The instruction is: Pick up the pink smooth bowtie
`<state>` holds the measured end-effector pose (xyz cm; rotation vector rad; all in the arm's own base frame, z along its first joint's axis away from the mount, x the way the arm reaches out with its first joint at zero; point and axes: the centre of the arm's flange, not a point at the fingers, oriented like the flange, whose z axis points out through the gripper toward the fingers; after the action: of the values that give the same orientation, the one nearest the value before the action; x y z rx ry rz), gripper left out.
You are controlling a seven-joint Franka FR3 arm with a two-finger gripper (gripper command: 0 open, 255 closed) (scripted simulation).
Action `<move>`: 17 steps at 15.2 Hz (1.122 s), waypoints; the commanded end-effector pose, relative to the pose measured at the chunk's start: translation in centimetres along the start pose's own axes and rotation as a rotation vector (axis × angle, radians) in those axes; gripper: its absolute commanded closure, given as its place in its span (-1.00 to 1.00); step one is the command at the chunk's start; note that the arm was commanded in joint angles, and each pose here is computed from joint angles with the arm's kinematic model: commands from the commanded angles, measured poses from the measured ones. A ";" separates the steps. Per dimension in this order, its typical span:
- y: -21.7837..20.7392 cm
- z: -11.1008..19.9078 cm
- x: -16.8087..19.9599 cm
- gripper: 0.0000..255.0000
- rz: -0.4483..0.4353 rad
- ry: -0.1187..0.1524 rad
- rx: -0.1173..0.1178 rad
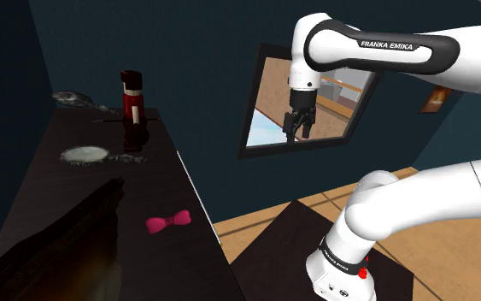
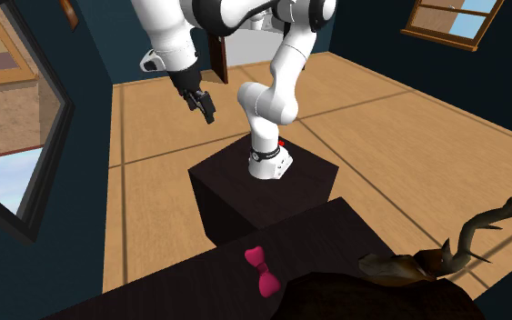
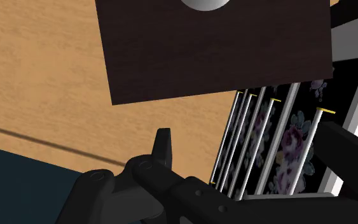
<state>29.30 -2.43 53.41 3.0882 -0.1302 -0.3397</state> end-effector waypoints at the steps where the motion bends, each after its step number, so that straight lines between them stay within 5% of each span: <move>1: 0.0 0.0 0.0 -1.00 0.000 0.000 0.000; 17: -17.7 7.3 6.8 -1.00 -0.259 0.117 -0.005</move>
<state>35.47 13.39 44.48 3.1109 0.2484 -0.1776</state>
